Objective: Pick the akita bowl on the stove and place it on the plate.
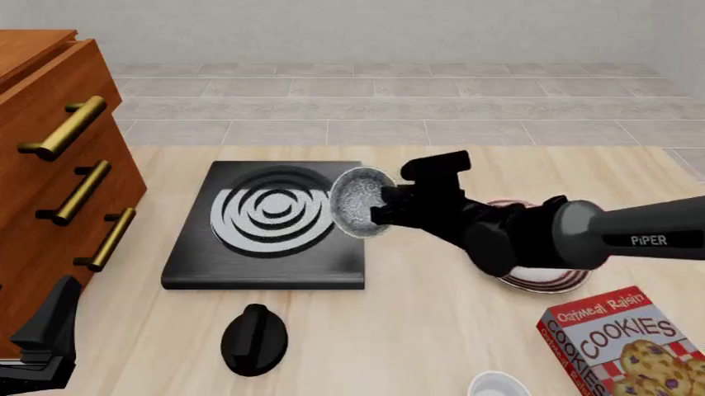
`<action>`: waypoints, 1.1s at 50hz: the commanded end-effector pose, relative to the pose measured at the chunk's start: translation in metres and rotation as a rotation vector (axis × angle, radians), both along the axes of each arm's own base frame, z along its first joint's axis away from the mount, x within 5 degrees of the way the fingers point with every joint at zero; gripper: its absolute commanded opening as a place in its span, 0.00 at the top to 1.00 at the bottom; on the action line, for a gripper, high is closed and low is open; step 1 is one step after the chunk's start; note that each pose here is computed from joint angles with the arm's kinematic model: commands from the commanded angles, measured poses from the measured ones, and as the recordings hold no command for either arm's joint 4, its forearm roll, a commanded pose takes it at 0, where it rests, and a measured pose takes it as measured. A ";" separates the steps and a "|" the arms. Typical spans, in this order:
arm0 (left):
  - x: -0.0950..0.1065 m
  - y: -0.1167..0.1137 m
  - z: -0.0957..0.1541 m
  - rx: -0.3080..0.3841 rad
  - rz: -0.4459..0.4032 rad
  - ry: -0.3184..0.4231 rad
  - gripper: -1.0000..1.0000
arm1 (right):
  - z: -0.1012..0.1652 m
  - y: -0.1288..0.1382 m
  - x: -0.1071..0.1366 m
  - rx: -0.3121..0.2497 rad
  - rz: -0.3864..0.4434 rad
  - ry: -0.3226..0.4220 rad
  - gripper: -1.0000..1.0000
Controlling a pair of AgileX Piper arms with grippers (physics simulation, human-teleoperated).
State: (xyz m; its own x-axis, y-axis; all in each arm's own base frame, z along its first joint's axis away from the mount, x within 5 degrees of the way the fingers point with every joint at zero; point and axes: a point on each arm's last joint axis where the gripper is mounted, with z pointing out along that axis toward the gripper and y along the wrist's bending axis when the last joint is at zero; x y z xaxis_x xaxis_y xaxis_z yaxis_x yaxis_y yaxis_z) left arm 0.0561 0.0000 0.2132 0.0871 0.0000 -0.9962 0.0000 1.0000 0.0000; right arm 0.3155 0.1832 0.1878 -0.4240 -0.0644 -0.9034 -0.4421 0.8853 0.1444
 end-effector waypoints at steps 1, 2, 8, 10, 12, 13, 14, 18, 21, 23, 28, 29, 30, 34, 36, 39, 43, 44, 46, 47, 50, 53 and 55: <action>0.000 0.000 0.000 0.000 0.000 0.000 0.00 | 0.016 -0.029 -0.002 0.009 -0.069 -0.025 1.00; 0.000 0.000 0.000 0.000 0.000 0.000 0.00 | 0.017 -0.031 -0.004 0.011 -0.074 -0.024 1.00; 0.000 0.000 0.000 0.000 0.000 0.000 0.00 | 0.018 -0.054 -0.005 -0.007 -0.126 -0.020 1.00; 0.000 0.000 0.000 0.000 0.000 0.000 0.00 | 0.016 -0.062 -0.005 -0.010 -0.150 -0.018 1.00; 0.000 0.000 0.000 0.000 0.000 0.000 0.00 | 0.016 -0.069 -0.006 -0.013 -0.166 -0.011 1.00; 0.000 0.000 0.000 0.000 0.000 0.000 0.00 | 0.014 -0.073 -0.006 -0.017 -0.176 -0.011 1.00; 0.000 0.000 0.000 0.000 0.000 0.000 0.00 | 0.013 -0.076 -0.006 -0.019 -0.184 -0.009 1.00; 0.000 0.000 0.000 0.000 0.000 0.000 0.00 | 0.014 -0.088 -0.007 -0.020 -0.218 -0.010 1.00; 0.000 0.000 0.000 0.000 0.000 0.000 0.00 | 0.014 -0.098 -0.009 -0.013 -0.250 -0.011 1.00; 0.000 0.000 0.000 0.000 0.000 0.000 0.00 | 0.013 -0.107 -0.011 -0.008 -0.279 -0.009 1.00; 0.000 0.000 0.000 0.000 0.000 0.000 0.00 | 0.007 -0.124 -0.013 -0.010 -0.329 0.007 1.00; 0.000 0.000 0.000 0.000 0.000 0.000 0.00 | 0.003 -0.131 -0.015 -0.014 -0.351 0.016 1.00; 0.000 0.000 0.000 0.000 0.000 0.000 0.00 | 0.003 -0.131 -0.015 -0.014 -0.351 0.016 1.00; 0.000 0.000 0.000 0.000 0.000 0.000 0.00 | 0.001 -0.145 -0.019 -0.015 -0.396 0.017 1.00; 0.000 0.000 0.000 0.000 0.000 0.000 0.00 | -0.003 -0.152 -0.020 -0.022 -0.416 0.023 1.00; 0.000 0.000 0.000 0.000 0.000 0.000 0.00 | -0.009 -0.160 -0.022 -0.037 -0.435 0.026 1.00; 0.000 0.000 0.000 0.000 0.000 0.000 0.00 | -0.016 -0.167 -0.023 -0.040 -0.459 0.035 1.00; 0.000 0.000 0.000 0.000 0.000 0.000 0.00 | -0.016 -0.167 -0.023 -0.040 -0.459 0.035 1.00; 0.000 0.000 0.000 0.000 0.000 0.000 0.00 | -0.022 -0.172 -0.022 -0.040 -0.477 0.041 1.00; 0.000 0.000 0.000 0.000 0.000 0.000 0.00 | -0.023 -0.173 -0.021 -0.042 -0.479 0.042 1.00; 0.000 0.000 0.000 0.000 0.000 0.000 0.00 | -0.030 -0.178 -0.021 -0.047 -0.494 0.053 1.00; 0.000 0.000 0.000 0.000 0.000 0.000 0.00 | -0.036 -0.182 -0.020 -0.058 -0.503 0.059 1.00; 0.000 0.000 0.000 0.000 0.000 0.000 0.00 | -0.042 -0.184 -0.019 -0.061 -0.509 0.067 1.00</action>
